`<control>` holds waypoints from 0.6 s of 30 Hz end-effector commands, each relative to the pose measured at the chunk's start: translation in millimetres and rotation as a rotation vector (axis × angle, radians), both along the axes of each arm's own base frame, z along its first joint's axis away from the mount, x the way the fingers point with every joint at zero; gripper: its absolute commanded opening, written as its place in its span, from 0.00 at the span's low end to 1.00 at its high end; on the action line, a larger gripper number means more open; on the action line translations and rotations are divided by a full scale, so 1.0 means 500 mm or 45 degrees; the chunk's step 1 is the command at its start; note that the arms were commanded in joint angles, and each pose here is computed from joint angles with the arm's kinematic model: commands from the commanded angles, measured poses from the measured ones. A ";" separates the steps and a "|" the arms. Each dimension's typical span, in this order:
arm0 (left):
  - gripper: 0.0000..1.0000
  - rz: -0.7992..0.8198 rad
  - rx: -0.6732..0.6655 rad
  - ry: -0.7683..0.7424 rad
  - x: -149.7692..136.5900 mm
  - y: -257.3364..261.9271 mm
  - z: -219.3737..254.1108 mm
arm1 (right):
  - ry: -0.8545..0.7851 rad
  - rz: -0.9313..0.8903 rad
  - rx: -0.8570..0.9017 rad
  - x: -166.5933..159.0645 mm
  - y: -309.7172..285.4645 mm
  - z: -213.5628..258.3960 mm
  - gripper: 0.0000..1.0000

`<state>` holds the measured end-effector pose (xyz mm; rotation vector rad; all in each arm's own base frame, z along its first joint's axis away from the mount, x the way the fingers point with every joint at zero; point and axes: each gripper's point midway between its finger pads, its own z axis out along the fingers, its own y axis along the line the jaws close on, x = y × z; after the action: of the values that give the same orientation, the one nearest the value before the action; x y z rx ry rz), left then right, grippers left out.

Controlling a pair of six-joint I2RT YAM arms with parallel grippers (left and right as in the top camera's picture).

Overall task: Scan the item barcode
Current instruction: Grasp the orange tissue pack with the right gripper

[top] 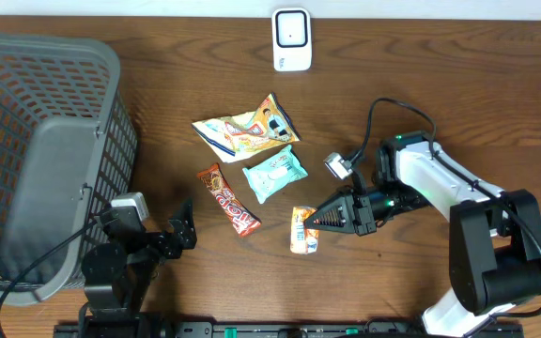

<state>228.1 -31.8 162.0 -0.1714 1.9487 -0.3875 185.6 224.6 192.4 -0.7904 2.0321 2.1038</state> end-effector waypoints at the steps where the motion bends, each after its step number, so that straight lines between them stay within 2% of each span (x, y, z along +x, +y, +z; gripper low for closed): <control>1: 0.98 0.000 0.018 -0.002 0.000 0.002 -0.003 | -0.035 -0.043 0.045 0.010 0.002 0.014 0.01; 11: 0.98 0.000 0.018 -0.002 0.000 0.002 -0.003 | -0.102 -0.030 0.055 0.007 0.002 0.012 0.01; 18: 0.98 0.000 0.018 -0.002 0.000 0.002 -0.003 | -0.373 -0.039 0.128 0.041 0.005 0.031 0.01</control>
<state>228.1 -31.8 162.0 -0.1714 1.9487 -0.3875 189.5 225.5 194.0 -0.8858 1.9184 2.0327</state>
